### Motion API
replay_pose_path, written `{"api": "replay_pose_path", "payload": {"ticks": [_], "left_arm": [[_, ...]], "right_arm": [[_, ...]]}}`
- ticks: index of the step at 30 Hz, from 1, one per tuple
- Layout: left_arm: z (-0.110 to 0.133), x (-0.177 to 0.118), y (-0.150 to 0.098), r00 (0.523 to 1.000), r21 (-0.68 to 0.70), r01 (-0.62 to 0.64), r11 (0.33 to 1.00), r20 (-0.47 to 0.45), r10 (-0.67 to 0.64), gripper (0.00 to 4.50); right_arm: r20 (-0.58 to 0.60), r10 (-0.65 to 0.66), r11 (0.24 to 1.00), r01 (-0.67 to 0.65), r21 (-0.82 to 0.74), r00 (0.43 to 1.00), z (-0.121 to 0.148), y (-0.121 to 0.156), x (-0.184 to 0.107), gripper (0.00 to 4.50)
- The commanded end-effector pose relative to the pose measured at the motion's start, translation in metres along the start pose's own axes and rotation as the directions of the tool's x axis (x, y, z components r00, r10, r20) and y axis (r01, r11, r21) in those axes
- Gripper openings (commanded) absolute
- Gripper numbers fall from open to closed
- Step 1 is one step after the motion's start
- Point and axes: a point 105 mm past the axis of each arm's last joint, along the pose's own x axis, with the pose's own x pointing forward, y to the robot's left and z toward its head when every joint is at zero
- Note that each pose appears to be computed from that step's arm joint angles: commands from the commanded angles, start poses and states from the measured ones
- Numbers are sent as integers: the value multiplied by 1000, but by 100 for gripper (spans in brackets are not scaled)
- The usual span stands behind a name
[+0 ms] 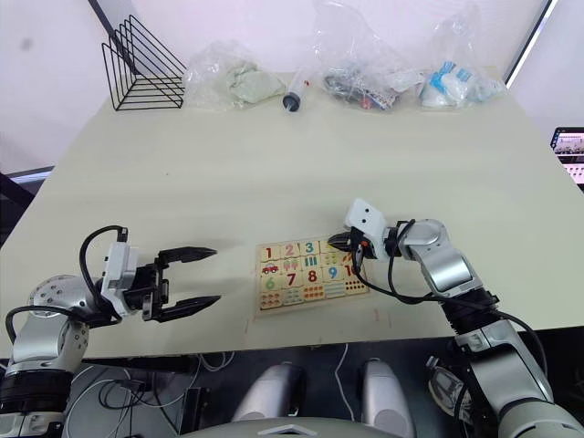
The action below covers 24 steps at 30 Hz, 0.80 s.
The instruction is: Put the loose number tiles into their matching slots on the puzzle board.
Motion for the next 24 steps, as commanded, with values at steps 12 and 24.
{"api": "replay_pose_path", "payload": {"ticks": [12, 24], "left_arm": [[-11, -10, -3, 988, -71, -157, 985, -13, 156, 450], [-16, -27, -1, 954, -96, -300, 949, -33, 298, 450]], "right_arm": [[140, -231, 973, 224, 60, 963, 0, -10, -62, 6], [87, -470, 879, 457, 135, 878, -36, -2, -144, 136]]}}
